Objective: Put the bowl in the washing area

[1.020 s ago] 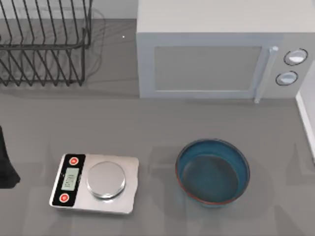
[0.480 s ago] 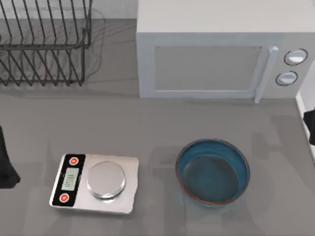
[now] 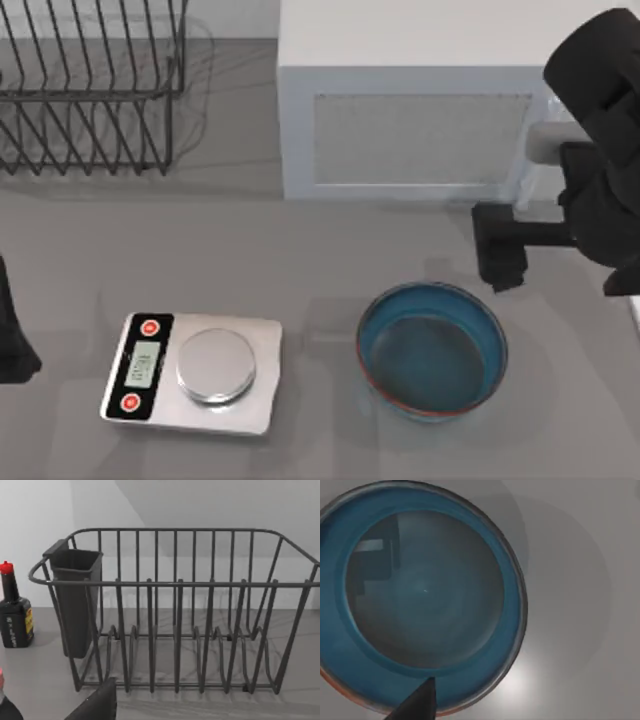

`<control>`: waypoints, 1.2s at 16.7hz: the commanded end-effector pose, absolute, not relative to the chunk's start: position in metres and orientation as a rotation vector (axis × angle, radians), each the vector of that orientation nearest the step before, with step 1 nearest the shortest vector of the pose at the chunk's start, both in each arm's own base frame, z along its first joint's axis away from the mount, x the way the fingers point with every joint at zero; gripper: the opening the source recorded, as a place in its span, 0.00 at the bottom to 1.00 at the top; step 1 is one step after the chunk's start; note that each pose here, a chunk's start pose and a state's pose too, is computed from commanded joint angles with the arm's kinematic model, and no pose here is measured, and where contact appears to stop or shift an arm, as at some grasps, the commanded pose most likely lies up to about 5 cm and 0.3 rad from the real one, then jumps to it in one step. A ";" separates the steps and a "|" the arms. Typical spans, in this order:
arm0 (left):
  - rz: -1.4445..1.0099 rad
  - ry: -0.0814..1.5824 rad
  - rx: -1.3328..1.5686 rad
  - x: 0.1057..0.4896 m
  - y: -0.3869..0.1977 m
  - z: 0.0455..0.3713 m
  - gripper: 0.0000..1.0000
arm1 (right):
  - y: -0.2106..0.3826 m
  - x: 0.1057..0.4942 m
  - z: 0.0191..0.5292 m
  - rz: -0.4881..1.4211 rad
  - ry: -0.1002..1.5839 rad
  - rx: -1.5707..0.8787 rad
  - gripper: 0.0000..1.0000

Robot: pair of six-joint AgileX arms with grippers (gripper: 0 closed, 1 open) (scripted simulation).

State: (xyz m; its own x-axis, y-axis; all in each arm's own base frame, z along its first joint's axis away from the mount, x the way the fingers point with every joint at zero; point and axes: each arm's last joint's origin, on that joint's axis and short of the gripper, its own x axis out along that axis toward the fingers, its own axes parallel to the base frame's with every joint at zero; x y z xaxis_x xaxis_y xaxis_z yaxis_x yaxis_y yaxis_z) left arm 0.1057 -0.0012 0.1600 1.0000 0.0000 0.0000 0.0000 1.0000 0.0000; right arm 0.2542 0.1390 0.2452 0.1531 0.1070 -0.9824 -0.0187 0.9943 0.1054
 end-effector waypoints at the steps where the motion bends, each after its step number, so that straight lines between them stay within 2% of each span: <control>1: 0.000 0.000 0.000 0.106 -0.001 0.160 1.00 | 0.148 0.260 0.240 0.068 1.466 0.054 1.00; 5: 0.000 0.000 0.000 0.106 -0.001 0.160 1.00 | 0.170 0.275 0.229 -0.002 1.566 0.010 1.00; 12: 0.000 0.000 0.000 0.106 -0.001 0.160 1.00 | 0.170 0.277 0.224 -0.010 1.573 0.009 1.00; 20: 0.000 0.000 0.000 0.106 -0.001 0.160 1.00 | 0.172 0.278 0.140 -0.005 1.565 0.010 1.00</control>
